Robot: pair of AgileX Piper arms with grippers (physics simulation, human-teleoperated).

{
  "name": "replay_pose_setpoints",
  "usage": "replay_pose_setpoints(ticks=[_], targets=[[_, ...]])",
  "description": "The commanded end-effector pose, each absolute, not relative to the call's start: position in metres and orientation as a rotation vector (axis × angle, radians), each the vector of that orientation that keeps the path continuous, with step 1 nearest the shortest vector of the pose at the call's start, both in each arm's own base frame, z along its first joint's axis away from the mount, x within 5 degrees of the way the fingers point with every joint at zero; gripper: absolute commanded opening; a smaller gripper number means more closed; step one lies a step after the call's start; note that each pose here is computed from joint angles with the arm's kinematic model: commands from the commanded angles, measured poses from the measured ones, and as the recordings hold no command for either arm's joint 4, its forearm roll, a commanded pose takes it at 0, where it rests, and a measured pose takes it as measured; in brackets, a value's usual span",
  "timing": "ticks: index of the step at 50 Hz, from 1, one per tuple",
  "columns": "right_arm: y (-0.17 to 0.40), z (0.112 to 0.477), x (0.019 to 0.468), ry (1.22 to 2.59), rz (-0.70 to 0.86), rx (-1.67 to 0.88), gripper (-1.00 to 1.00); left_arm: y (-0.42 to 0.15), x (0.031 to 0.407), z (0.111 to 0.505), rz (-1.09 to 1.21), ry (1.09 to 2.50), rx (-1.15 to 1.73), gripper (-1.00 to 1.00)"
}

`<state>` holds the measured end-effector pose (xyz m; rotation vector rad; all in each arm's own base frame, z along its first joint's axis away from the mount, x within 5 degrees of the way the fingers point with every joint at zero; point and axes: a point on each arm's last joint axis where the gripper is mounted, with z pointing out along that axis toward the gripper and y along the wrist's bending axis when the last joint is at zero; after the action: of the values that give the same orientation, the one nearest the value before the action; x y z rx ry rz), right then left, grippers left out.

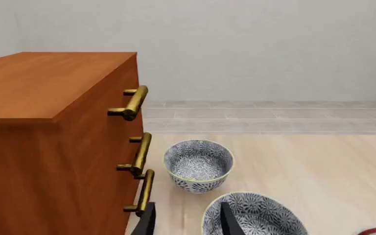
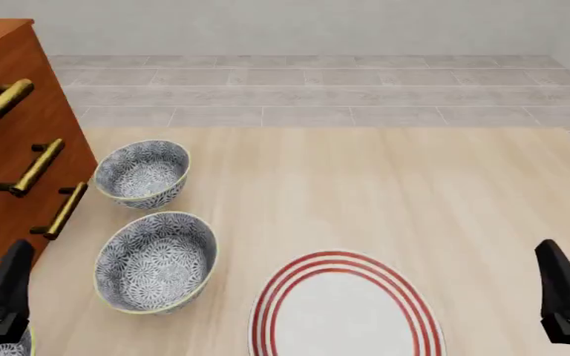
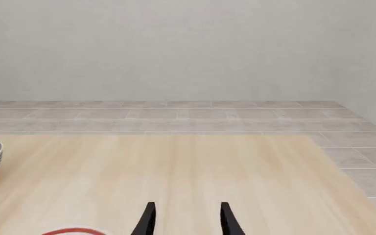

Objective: Put the bowl at the front on the plate.

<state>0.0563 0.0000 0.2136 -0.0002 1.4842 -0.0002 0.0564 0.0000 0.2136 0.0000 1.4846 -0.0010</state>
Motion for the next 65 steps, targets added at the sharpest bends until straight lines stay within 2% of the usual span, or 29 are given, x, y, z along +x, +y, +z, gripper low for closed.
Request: replay_pose_setpoints(ticks=[1,30,31,32,34,37,39,41,44,47,49,52,65], targets=[[0.000,0.214,0.056,1.485,0.000,0.000,1.00,0.000,0.057,0.214,0.000,1.485,0.000,1.00],[0.000,0.215,0.056,1.485,0.000,-0.001,1.00,-0.002,0.056,0.215,-0.026,1.476,0.041,1.00],[0.000,0.215,0.056,1.485,0.001,0.000,1.00,-0.006,0.066,0.212,-0.067,1.562,0.070,1.00],[0.000,0.215,0.056,1.485,0.001,0.000,1.00,-0.006,0.069,0.213,-0.080,1.588,0.054,1.00],[0.000,0.215,0.056,1.485,0.001,0.000,1.00,-0.004,0.061,0.230,-0.075,1.548,0.018,1.00],[0.000,0.215,0.056,1.485,0.001,0.000,1.00,-0.004,0.070,0.237,-0.084,1.636,0.003,1.00],[0.000,0.215,0.056,1.485,0.000,0.000,1.00,-0.009,0.090,0.227,-0.148,1.806,-0.010,1.00],[0.000,0.215,0.056,1.485,0.001,0.000,1.00,-0.007,0.087,0.237,-0.118,1.799,0.003,1.00],[0.000,0.215,0.056,1.485,0.000,0.000,1.00,-0.009,0.092,0.241,-0.126,1.883,0.021,1.00],[0.000,0.215,0.056,1.485,0.000,0.000,1.00,-0.008,0.088,0.261,-0.082,1.892,0.052,1.00],[0.000,0.215,0.056,1.485,0.000,0.000,1.00,-0.006,0.091,0.272,-0.086,1.963,0.003,1.00],[0.000,0.215,0.056,1.485,0.000,0.000,1.00,-0.008,0.086,0.286,-0.108,1.995,0.011,1.00],[0.000,0.215,0.056,1.485,0.000,0.000,1.00,-0.003,0.089,0.324,-0.050,2.151,-0.032,1.00]])
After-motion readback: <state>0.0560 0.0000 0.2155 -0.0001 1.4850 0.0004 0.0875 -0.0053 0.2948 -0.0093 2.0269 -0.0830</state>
